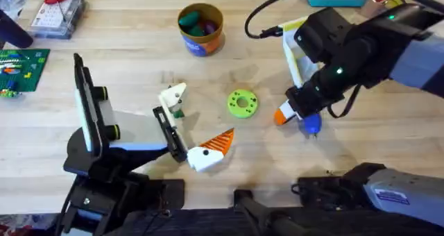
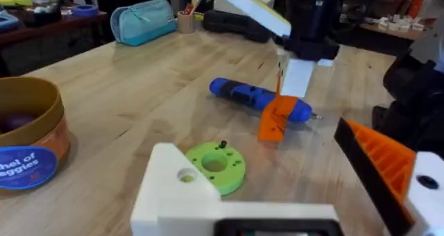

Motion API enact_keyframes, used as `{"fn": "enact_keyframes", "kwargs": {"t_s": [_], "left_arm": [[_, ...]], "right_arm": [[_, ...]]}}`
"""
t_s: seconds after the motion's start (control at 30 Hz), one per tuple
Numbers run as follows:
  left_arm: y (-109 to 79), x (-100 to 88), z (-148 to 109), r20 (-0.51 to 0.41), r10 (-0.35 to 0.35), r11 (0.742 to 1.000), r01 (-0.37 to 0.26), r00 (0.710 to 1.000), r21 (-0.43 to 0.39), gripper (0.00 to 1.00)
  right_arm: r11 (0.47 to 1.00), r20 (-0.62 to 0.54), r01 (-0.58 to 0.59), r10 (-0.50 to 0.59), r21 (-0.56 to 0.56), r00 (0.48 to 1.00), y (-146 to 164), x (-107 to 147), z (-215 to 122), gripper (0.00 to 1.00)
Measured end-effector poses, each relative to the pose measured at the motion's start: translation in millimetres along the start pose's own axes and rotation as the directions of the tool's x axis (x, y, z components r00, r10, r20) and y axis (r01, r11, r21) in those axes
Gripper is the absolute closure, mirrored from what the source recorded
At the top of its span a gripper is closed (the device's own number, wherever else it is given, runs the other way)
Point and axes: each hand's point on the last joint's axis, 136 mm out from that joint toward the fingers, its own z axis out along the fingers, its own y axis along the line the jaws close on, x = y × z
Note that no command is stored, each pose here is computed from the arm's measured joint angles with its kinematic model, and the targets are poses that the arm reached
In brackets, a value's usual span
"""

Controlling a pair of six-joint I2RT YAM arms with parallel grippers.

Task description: Pick up the gripper from the table and insert it into the empty holder that is missing its gripper. Then pick up a screw, insert it into the mounting hole, and use the screwdriver to tighten it. Finally, clean up the table by picking up the vegetable and placing it into the bucket.

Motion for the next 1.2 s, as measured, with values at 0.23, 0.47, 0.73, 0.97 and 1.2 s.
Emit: {"fn": "enact_keyframes", "kwargs": {"t_s": [0.23,0.47,0.73,0.97,1.2], "left_arm": [[0.1,0.0,0.0,0.0,0.0,1.0,0.0,1.0,0.0,0.006],[0.1,0.0,0.0,0.0,0.0,1.0,0.0,1.0,0.0,0.006],[0.1,0.0,0.0,0.0,0.0,1.0,0.0,1.0,0.0,0.006],[0.1,0.0,0.0,0.0,0.0,1.0,0.0,1.0,0.0,0.006],[0.1,0.0,0.0,0.0,0.0,1.0,0.0,1.0,0.0,0.006]], "right_arm": [[1.0,0.126,-0.004,0.006,-0.015,0.992,6.1,-22.1,-40.4,0.994],[0.999,0.236,-0.01,0.02,-0.04,0.972,12.3,-37.9,-71.4,0.994],[0.991,0.344,0.029,0.017,-0.129,0.939,29.5,-49.1,-92.2,0.994],[0.968,0.411,0.085,0.021,-0.237,0.911,49.9,-58.7,-107.3,0.994],[0.864,0.625,0.255,0.085,-0.434,0.776,76.6,-100.5,-140.6,0.995]]}}
